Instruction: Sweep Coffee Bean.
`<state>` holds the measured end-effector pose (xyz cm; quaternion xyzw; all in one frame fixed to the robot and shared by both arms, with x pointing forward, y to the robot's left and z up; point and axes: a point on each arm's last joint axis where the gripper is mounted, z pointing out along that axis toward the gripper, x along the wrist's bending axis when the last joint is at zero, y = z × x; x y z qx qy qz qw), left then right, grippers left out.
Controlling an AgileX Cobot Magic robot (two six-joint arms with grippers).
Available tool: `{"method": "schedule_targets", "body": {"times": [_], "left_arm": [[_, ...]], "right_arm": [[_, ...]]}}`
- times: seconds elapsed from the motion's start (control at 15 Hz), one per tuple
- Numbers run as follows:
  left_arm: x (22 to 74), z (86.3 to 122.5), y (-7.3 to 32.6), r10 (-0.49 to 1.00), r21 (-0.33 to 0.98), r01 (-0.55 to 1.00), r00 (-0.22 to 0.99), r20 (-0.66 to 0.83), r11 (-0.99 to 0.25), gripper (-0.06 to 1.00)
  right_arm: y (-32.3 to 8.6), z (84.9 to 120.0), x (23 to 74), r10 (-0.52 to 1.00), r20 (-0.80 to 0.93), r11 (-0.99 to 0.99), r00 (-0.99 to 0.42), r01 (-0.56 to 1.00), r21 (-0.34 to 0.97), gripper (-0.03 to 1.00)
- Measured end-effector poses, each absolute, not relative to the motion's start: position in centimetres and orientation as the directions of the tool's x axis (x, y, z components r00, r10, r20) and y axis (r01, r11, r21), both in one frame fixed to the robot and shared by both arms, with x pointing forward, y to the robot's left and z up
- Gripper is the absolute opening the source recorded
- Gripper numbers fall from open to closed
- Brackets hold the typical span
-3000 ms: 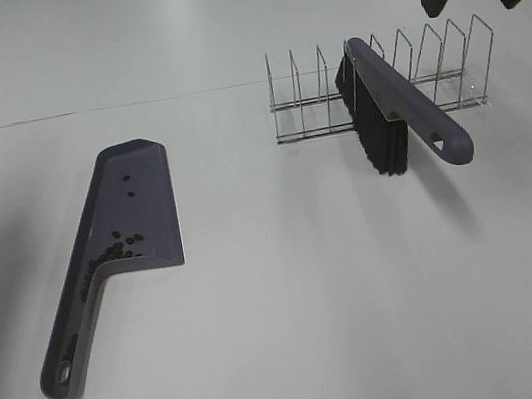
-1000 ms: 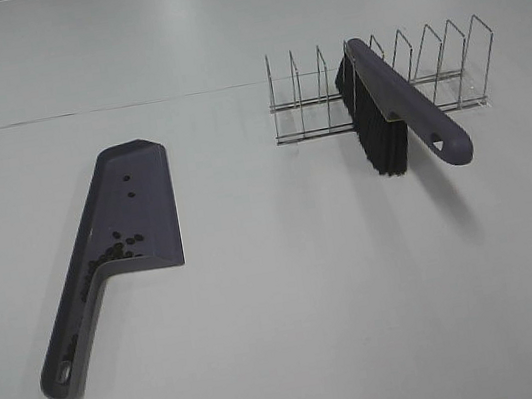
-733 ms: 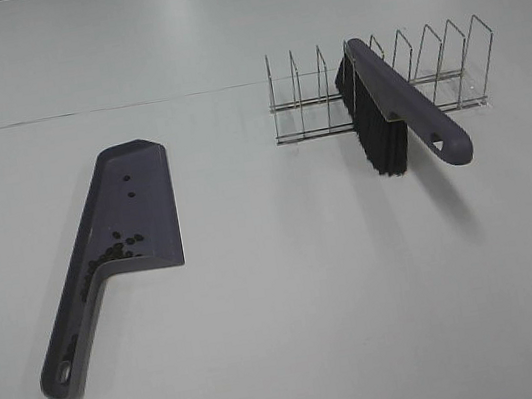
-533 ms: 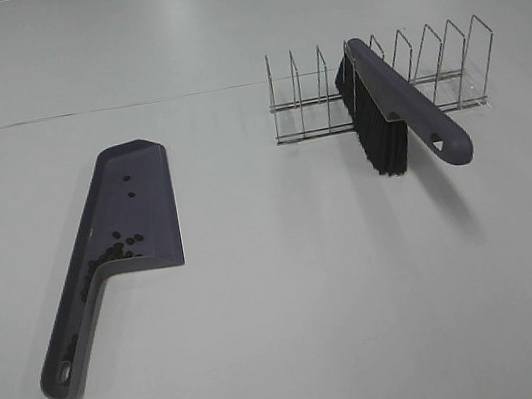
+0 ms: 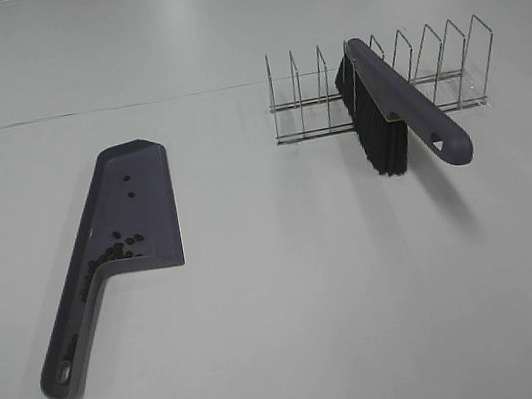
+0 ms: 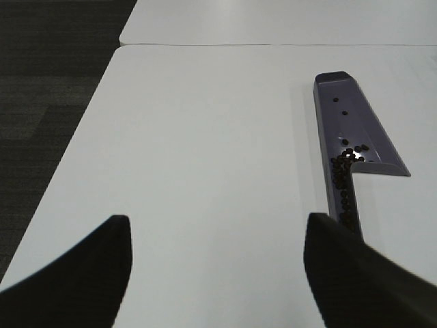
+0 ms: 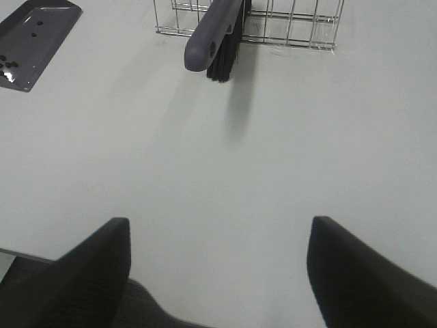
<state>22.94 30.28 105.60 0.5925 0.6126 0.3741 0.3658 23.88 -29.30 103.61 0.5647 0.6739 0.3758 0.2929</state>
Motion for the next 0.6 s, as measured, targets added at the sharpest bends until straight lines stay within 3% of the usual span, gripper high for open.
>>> {"method": "schedule_targets", "body": {"times": [0.6], "left_arm": [[22.95, 105.59, 29.98, 0.998, 0.891, 0.450, -0.058, -0.031, 0.054, 0.65]], "right_arm": [[-29.70, 103.58, 23.63, 0.990, -0.010, 0.084, -0.143, 0.522, 0.849, 0.63]]}}
